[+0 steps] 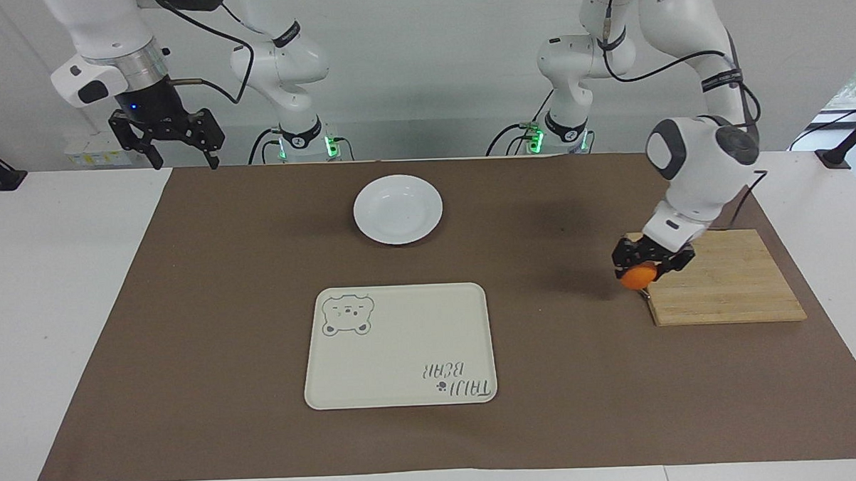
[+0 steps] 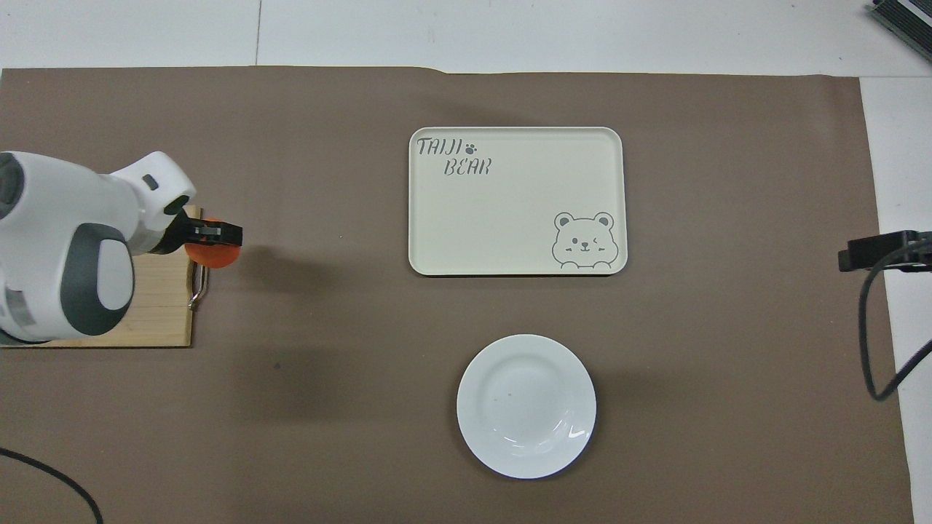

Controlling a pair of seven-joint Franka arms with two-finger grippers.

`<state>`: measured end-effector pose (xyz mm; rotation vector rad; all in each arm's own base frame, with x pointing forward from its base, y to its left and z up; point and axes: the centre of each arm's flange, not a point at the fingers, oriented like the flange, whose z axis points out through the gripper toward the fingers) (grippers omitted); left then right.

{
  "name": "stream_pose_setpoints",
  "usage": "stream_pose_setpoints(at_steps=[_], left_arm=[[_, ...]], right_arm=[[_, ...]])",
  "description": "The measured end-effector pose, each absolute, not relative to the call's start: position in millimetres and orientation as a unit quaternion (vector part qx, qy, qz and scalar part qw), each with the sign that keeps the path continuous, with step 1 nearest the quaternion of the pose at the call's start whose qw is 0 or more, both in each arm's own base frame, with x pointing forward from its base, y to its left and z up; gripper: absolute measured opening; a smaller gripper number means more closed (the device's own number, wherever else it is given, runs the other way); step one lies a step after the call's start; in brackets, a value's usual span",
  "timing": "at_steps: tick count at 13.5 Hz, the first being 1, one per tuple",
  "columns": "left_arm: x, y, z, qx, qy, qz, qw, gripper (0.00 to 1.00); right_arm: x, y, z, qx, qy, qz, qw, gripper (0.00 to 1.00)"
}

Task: Place orange and plate with both arms
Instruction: 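Lift the orange with the left gripper and carry it toward the plate, then lower the orange onto the white plate and open the left gripper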

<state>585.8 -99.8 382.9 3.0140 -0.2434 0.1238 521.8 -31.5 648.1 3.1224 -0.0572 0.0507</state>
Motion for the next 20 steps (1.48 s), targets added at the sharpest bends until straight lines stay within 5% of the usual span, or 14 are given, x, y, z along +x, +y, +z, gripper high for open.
stream_pose_setpoints(at_steps=[5, 10, 16, 20], left_arm=[[532, -270, 388, 0.993, -0.089, 0.037, 0.072, 0.78], [430, -421, 396, 0.992, -0.077, 0.034, 0.095, 0.78], [354, -485, 390, 0.991, -0.096, 0.017, 0.096, 0.78], [342, -496, 367, 0.991, -0.1, 0.006, 0.085, 0.84]], right_arm=[[527, -25, 626, 1.0, -0.017, -0.006, -0.014, 1.0], [533, -21, 590, 0.999, -0.001, -0.028, -0.042, 1.0], [529, -27, 546, 0.994, 0.035, -0.052, -0.085, 1.0], [527, -35, 528, 0.989, 0.043, -0.06, -0.128, 1.0]])
